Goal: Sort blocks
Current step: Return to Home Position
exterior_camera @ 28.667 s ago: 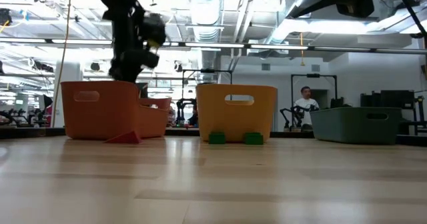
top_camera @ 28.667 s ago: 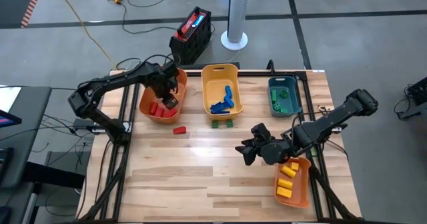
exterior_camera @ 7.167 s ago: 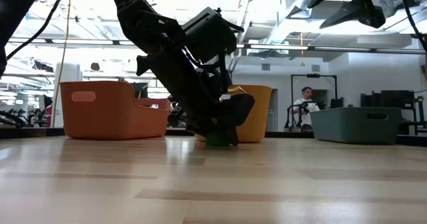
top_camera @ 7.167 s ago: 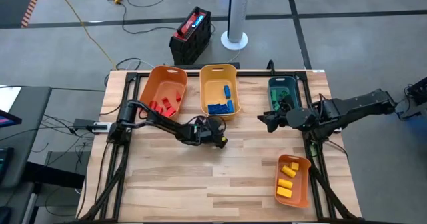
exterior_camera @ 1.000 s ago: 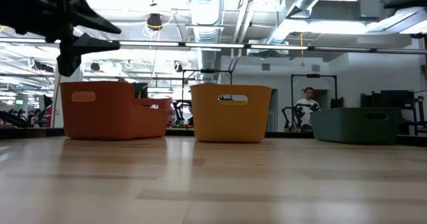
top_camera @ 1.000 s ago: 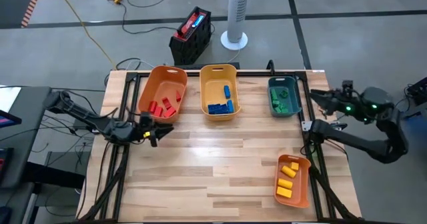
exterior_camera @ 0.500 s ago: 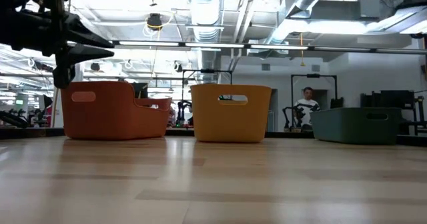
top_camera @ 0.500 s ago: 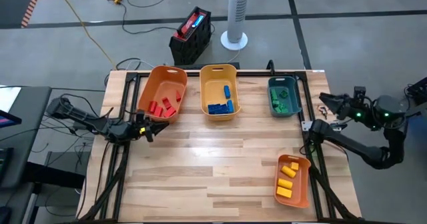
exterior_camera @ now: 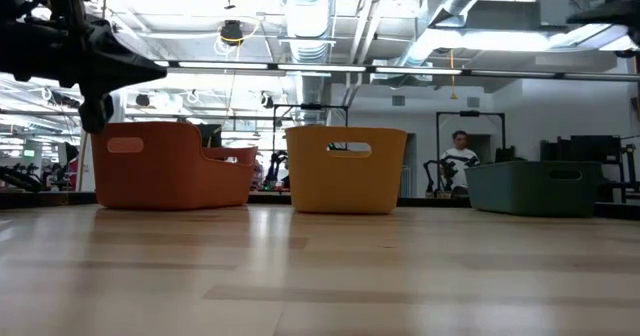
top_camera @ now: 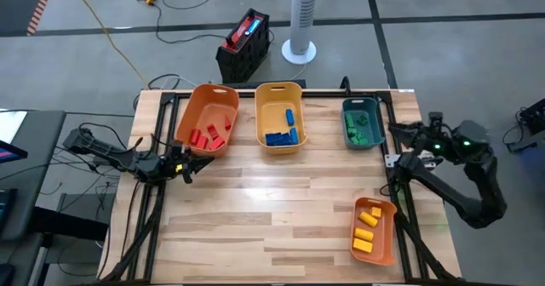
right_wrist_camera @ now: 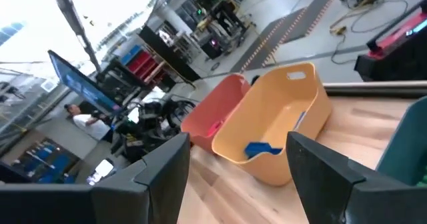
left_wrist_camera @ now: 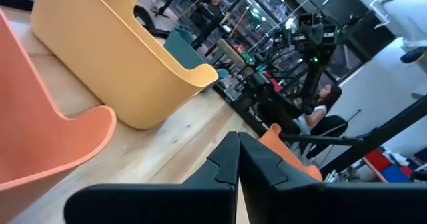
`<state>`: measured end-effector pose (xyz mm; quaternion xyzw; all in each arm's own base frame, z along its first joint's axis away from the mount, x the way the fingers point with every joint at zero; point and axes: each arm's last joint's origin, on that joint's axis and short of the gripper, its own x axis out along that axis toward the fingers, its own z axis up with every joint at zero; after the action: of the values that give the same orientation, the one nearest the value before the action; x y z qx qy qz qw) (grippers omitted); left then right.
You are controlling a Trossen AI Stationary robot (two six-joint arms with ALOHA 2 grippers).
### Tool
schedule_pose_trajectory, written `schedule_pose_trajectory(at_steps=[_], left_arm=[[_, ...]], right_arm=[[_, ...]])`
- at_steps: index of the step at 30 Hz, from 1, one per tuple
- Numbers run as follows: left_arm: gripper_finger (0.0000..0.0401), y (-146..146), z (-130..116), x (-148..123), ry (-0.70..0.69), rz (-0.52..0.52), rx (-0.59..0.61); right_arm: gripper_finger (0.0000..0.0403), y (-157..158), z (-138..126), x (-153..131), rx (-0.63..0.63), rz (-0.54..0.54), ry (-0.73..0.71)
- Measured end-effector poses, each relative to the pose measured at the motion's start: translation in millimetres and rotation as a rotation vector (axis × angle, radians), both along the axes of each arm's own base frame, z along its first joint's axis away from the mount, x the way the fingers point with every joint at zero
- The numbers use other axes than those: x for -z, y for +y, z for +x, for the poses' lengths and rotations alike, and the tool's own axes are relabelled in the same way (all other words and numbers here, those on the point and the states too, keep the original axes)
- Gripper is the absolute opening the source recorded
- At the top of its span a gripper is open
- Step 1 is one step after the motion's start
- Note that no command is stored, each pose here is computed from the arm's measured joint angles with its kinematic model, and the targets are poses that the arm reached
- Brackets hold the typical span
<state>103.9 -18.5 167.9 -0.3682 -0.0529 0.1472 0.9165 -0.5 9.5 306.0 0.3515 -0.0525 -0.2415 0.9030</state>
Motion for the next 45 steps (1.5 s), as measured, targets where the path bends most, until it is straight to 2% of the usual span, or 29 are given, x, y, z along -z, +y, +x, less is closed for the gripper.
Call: schedule_pose_trajectory(at_steps=[8,13,16,19,25,28,30,32,34,36,41,43,45], left_arm=[[0.0001,0,-1,9,0.081,0.018,-0.011],[0.0000,3,-1,9,0.135,0.156,-0.095],[0.0000,4,-2,10,0.167,0.222,-0.146],[0.0001,4,-2,7,0.182,0.240,-0.148],[0.0006,4,-2,5,0.140,0.175,-0.149],[0.0006,4,-2,5,0.137,0.151,-0.147],[0.0006,4,-2,6,0.154,0.182,-0.147],[0.0006,4,-2,6,0.176,0.231,-0.144],[0.0006,4,-2,6,0.186,0.268,-0.141],[0.0006,4,-2,5,0.193,0.293,-0.140],[0.0006,4,-2,5,0.230,0.382,-0.137],[0.0006,4,-2,5,0.236,0.398,-0.137],[0.0006,4,-2,5,0.235,0.397,-0.137]], right_arm=[[0.0260,-11,14,16,-0.017,0.021,0.015],[0.0260,-19,23,30,-0.025,0.074,0.030],[0.0260,-24,29,34,-0.049,0.070,-0.011],[0.0260,-25,30,33,-0.063,0.007,-0.004],[0.0250,-24,31,35,-0.129,-0.279,0.156],[0.0236,-24,30,40,-0.124,-0.303,0.220],[0.0227,-25,30,41,-0.082,-0.290,0.235],[0.0218,-27,29,40,-0.016,-0.217,0.203],[0.0211,-30,31,32,0.028,-0.112,0.069],[0.0204,-31,33,27,0.037,-0.057,-0.012],[0.0188,-38,38,33,0.084,-0.063,0.060],[0.0181,-45,47,39,0.094,-0.106,0.014],[0.0176,-53,56,44,0.092,-0.190,-0.091]])
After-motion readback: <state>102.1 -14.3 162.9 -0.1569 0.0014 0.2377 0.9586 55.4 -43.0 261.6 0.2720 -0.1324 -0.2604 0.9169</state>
